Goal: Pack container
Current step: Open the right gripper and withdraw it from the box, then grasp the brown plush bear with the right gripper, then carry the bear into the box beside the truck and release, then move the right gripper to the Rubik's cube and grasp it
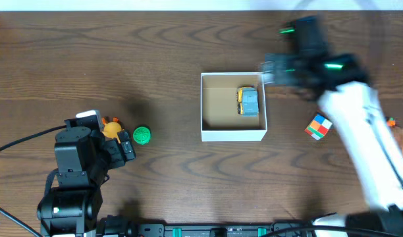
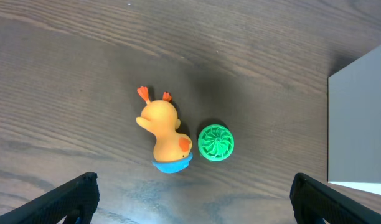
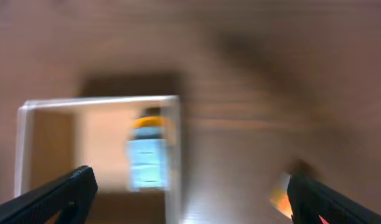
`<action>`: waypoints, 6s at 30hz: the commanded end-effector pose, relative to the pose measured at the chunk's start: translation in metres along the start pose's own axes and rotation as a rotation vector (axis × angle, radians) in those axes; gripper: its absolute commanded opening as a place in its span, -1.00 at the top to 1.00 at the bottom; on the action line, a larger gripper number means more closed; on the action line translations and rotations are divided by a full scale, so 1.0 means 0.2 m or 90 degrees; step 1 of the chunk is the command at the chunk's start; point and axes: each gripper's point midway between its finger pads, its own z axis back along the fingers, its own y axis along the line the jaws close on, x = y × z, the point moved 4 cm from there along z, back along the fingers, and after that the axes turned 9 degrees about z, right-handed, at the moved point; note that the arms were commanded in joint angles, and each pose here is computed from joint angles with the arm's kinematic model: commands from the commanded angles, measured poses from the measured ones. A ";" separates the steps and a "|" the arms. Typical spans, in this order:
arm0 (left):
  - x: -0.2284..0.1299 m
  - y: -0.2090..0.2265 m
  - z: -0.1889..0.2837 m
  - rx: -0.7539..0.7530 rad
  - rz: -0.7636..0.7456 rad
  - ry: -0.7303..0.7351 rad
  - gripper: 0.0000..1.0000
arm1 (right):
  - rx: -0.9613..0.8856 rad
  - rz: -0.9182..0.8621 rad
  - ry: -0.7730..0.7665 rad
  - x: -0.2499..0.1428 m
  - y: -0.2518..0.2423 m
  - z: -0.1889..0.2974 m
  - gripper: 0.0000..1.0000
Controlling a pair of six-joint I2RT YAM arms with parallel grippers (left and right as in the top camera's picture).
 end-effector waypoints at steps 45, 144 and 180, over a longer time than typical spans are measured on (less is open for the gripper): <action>0.01 0.00 0.01 0.004 0.003 -0.006 -0.96 | -0.190 -0.301 0.328 -0.94 -1.53 -0.59 -0.16; 0.00 0.00 -0.04 0.015 0.002 0.022 -0.96 | 0.045 -0.181 0.054 -0.39 0.82 -0.63 -0.50; 0.00 0.00 -0.04 0.015 0.006 0.022 -0.96 | -0.203 -0.442 0.266 -0.71 -0.61 -0.45 -0.98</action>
